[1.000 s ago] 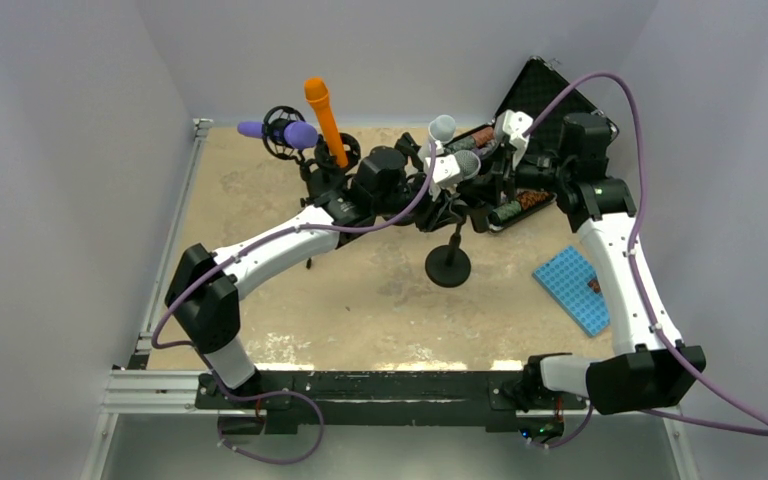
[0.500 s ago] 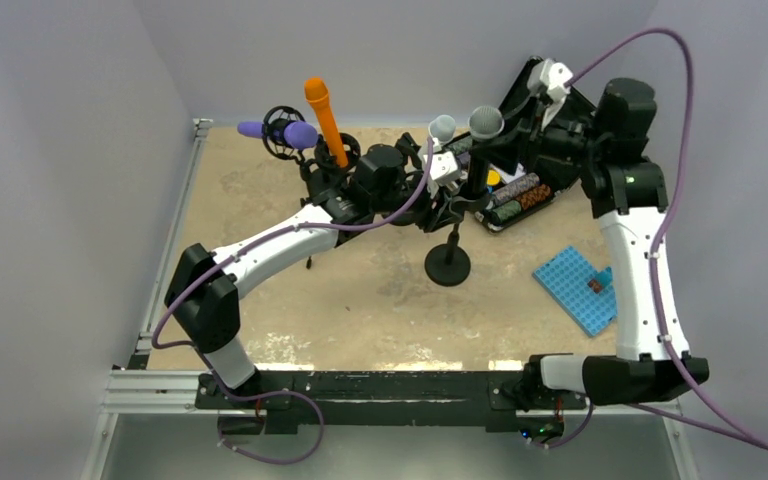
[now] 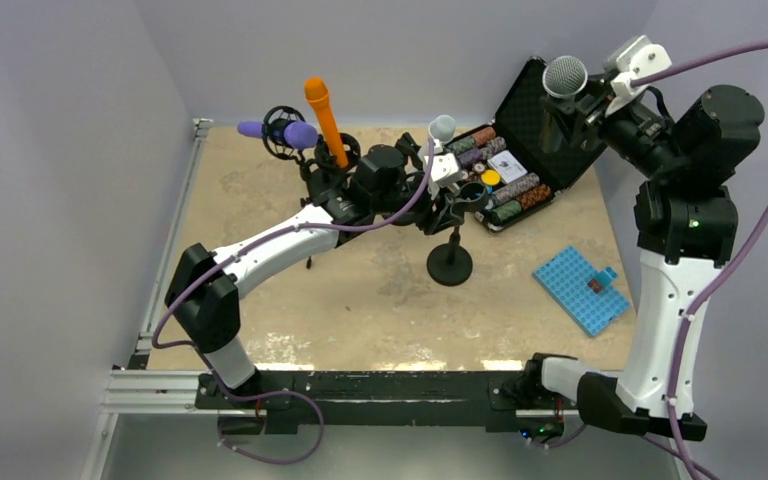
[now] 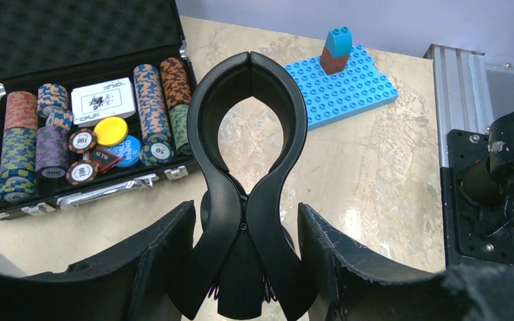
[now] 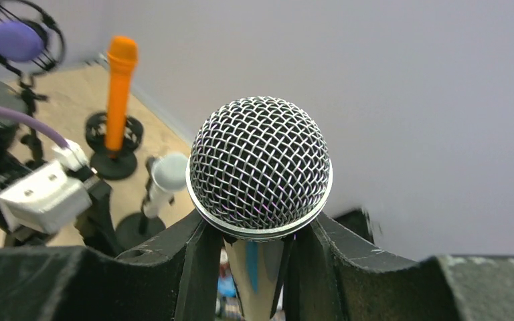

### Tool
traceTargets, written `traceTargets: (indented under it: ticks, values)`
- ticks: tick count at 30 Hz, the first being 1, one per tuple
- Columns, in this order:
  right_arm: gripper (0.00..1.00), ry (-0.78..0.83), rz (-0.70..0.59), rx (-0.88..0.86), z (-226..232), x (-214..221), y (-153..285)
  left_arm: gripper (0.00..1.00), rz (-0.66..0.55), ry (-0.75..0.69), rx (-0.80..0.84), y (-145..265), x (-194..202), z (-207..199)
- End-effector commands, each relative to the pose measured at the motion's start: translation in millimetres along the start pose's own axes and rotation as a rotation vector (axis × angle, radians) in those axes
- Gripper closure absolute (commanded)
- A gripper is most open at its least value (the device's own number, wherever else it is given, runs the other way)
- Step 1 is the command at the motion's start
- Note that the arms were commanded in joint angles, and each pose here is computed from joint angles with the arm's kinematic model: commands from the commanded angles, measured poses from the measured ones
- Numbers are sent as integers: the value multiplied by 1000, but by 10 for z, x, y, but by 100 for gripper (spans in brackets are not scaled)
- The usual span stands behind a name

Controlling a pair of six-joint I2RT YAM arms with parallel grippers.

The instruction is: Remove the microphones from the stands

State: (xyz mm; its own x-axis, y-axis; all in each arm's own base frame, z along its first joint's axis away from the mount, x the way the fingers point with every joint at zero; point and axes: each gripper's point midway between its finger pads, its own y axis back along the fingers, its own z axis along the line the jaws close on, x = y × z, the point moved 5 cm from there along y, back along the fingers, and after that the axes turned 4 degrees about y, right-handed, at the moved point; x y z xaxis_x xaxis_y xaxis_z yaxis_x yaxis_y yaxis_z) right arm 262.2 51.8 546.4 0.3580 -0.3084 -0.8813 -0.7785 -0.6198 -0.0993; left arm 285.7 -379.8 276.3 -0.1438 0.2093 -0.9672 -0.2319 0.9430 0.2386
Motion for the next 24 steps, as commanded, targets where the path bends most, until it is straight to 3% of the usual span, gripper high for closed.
traceTargets:
  ticks: [1,6,12,17,24]
  values:
    - [100,-125,368,62,-3,939,160,100,43,19,21,56,50,-52]
    - [100,-362,755,-46,424,2237,542,100,40,16,18,60,44,-48]
    - [100,-518,1053,-194,825,2952,849,100,36,17,10,49,40,-40]
    - [100,-642,1209,-204,985,3311,956,100,32,21,10,43,36,-43]
    - [100,-720,1334,-257,1321,3781,1133,100,35,13,1,67,30,-39]
